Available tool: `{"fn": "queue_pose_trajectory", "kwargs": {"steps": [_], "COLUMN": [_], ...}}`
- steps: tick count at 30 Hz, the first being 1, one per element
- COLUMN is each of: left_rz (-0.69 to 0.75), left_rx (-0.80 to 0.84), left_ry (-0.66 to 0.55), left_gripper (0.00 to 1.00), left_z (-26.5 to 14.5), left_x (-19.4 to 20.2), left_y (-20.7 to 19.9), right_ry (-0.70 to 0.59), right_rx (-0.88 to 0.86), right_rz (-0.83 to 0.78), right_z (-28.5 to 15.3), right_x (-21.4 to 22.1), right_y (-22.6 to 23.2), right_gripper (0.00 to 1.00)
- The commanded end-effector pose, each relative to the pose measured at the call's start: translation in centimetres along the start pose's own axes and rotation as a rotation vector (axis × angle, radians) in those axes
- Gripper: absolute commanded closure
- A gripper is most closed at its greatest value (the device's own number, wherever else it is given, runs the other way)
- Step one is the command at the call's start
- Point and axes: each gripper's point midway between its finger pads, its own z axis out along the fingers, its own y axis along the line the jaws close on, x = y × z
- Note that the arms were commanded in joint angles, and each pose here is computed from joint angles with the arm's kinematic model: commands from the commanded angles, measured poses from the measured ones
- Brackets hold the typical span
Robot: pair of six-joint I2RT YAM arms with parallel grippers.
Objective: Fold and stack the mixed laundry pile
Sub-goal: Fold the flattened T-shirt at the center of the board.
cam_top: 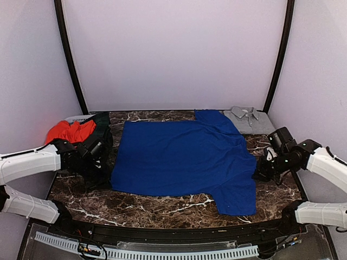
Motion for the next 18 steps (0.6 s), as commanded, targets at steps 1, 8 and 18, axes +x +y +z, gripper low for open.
{"fn": "queue_pose_trajectory", "kwargs": {"steps": [1,8,18], "left_rz": [0.03,0.002,0.11], "left_rx": [-0.006,0.119,0.179], "left_ry": [-0.064,-0.17,-0.304], "left_gripper": [1.0,1.0,1.0], "left_z": [-2.3,-4.0,-4.1], "left_x": [-2.1,-6.9,-13.1], "left_y": [-0.9,-2.8,-7.3], "right_ry": [-0.066,-0.174,-0.282], "right_rx": [0.023,-0.005,-0.08], "right_rz": [-0.015,-0.051,-0.19], "right_z": [-1.4,-2.3,-1.5], "right_x": [-2.1,-7.1,-14.5], "right_y": [1.0,2.2,5.6], "right_gripper": [1.0,1.0,1.0]}}
